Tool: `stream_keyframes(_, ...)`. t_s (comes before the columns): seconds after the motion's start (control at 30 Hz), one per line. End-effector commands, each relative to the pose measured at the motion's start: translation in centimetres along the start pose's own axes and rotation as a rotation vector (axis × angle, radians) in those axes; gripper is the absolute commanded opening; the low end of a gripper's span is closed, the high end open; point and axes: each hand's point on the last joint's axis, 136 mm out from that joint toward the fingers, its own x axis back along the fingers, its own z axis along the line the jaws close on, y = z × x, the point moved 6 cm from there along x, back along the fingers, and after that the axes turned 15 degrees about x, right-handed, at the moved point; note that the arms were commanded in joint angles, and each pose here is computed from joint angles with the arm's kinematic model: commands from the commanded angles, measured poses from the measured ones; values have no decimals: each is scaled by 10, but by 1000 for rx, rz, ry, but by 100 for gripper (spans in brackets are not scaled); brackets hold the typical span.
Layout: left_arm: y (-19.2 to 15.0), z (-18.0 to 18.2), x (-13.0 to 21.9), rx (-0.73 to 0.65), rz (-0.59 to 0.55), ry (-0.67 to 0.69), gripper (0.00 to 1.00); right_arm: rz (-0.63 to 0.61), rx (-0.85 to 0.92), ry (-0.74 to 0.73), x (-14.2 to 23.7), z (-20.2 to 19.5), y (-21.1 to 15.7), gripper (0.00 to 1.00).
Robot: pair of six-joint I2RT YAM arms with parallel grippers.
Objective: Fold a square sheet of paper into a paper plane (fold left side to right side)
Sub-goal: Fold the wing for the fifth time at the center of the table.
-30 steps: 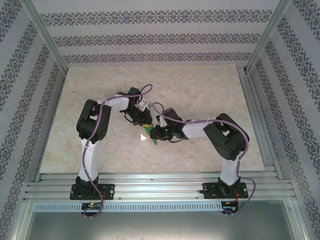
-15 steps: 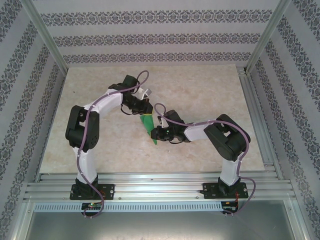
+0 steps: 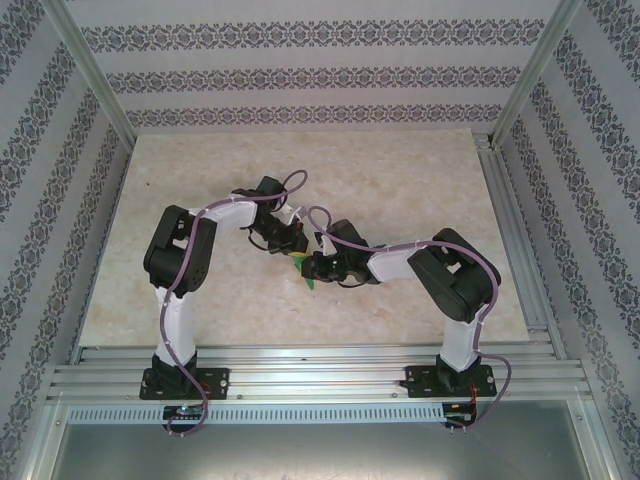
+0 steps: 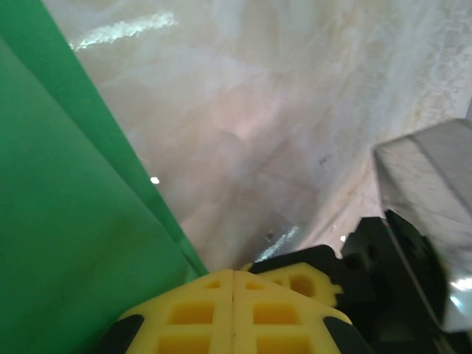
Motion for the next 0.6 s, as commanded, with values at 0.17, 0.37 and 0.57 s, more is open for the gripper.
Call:
stream_keyframes(0.17, 26, 15, -16, -26, -45, 96, 6, 229, -53, -182, -13, -29, -59, 18)
stream_keyframes(0.37, 41, 15, -12, -45, -65, 97, 7, 251, -56, -197, -12, -32, -67, 18)
stream_keyframes(0.57, 57, 18, 1, -34, -92, 90, 8, 269, -56, -209, -11, -34, -73, 18)
